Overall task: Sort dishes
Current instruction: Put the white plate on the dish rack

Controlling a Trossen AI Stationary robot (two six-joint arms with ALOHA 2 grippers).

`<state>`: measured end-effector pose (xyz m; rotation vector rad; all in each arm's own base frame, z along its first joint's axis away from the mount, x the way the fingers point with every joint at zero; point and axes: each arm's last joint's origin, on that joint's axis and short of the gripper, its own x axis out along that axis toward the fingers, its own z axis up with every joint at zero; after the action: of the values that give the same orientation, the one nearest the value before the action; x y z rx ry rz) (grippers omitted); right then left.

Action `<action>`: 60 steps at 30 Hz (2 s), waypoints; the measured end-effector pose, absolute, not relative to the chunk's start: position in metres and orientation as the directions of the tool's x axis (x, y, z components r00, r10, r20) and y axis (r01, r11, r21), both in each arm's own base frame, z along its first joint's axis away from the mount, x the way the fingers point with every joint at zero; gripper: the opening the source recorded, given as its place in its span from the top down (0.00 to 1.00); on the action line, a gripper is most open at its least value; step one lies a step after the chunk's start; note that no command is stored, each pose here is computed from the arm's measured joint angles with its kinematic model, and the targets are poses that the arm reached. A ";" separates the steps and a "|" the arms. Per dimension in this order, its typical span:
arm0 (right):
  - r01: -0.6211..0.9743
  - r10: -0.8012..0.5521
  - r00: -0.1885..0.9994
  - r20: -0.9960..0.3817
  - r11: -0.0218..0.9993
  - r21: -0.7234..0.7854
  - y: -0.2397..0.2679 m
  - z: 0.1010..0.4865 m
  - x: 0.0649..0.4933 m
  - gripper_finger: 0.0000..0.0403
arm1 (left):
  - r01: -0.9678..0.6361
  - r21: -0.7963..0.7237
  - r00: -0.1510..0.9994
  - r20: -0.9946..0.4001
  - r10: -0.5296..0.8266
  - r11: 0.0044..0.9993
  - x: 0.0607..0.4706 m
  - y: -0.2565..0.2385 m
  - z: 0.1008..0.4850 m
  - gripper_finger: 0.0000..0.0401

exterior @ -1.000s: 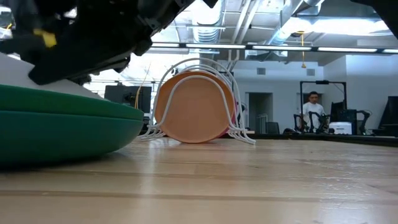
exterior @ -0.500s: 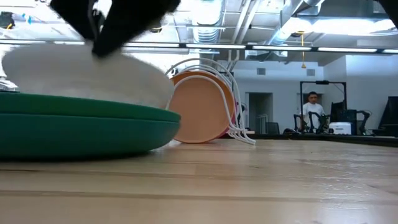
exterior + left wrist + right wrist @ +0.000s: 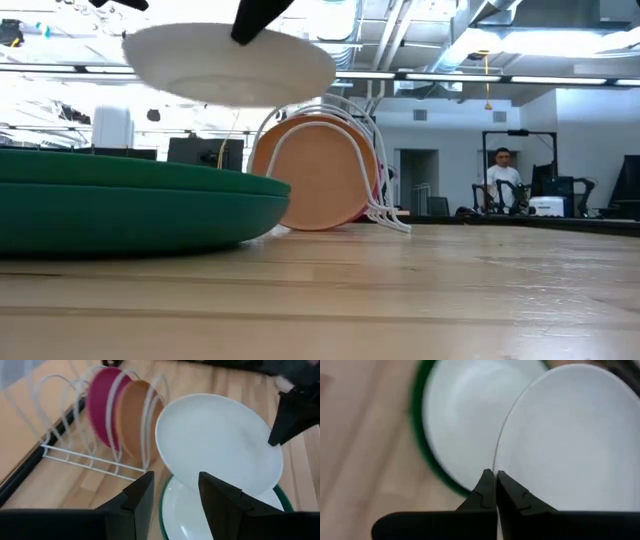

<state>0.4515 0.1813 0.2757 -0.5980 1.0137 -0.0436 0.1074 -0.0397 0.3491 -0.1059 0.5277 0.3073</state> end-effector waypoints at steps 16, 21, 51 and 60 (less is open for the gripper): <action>0.022 -0.892 0.451 -0.012 0.024 -0.999 0.185 0.303 0.437 1.00 | -0.319 -0.075 0.887 -0.375 0.269 0.945 0.096 -0.032 0.353 0.63; -0.028 -0.897 0.442 0.001 -0.015 -0.999 0.185 0.304 0.440 1.00 | -0.321 -0.073 0.887 -0.374 0.272 0.944 0.096 -0.032 0.353 0.63; 0.379 -0.644 0.762 -0.065 0.525 -0.763 0.275 0.422 0.325 1.00 | -0.318 -0.064 0.887 -0.374 0.272 0.946 0.096 -0.032 0.353 0.63; 0.358 -0.538 0.814 -0.218 0.761 -0.541 0.267 0.410 0.247 1.00 | -0.319 -0.073 0.889 -0.369 0.272 0.945 0.097 -0.033 0.353 0.63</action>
<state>0.2473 0.2675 0.4101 -0.5039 0.3765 -0.5004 0.0973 -0.0329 0.3534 -0.1326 0.3632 0.3076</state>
